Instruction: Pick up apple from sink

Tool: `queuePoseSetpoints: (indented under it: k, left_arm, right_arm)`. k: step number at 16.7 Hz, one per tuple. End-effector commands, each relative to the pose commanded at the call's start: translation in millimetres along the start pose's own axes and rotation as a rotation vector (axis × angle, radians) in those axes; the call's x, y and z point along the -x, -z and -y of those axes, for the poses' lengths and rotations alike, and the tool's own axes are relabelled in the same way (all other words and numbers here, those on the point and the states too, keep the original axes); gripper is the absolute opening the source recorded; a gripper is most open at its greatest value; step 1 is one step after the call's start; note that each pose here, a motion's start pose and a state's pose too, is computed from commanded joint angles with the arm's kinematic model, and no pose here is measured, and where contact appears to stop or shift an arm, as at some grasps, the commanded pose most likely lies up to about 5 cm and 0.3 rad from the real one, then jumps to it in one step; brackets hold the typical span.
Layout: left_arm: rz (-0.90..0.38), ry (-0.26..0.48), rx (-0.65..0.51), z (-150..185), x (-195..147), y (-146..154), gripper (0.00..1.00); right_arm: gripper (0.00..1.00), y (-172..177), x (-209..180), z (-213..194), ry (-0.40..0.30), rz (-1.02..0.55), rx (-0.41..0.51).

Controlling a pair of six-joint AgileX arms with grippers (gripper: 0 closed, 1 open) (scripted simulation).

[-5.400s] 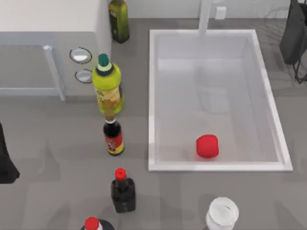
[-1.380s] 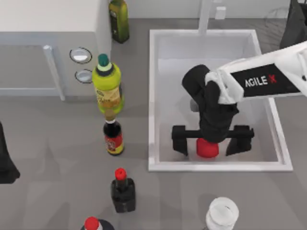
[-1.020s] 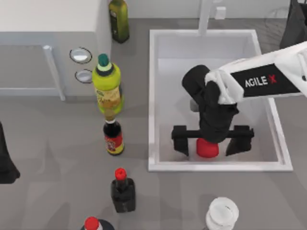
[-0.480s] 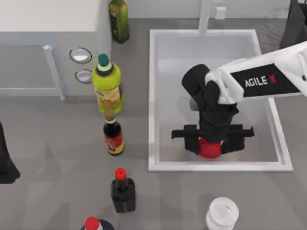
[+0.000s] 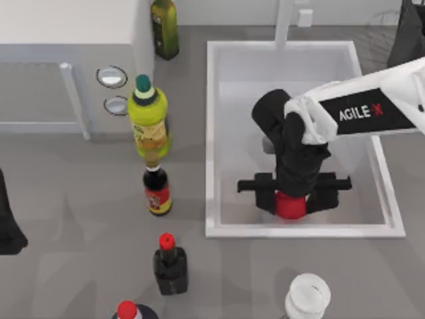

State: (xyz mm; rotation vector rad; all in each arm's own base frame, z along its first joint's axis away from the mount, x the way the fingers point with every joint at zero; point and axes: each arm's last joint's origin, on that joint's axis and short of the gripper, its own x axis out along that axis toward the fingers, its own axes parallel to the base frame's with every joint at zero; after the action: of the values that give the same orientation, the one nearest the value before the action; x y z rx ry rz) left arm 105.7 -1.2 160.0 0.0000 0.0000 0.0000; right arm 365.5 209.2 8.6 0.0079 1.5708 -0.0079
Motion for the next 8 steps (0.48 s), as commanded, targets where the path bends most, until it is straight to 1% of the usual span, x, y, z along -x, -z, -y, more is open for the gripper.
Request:
queuePoseSetpoints:
  k: [1,4,6,8]
  left_arm:
    - [0.0,0.0,0.0,0.0,0.0,0.0,1.0]
    - [0.0,0.0,0.0,0.0,0.0,0.0,1.0]
    - [0.0,0.0,0.0,0.0,0.0,0.0,1.0]
    - [0.0,0.0,0.0,0.0,0.0,0.0,1.0]
  right_arm:
    - [0.0,-4.8,26.1,-0.8,0.0,0.045,0.007]
    - [0.0,-9.2,35.2,-4.0,-0.002,0.048,0.007]
    - [0.0,-16.8,54.8,-9.2,-0.004,0.051,0.007]
    - [0.0,-23.8,84.1,-13.9,-0.002,0.047,0.007]
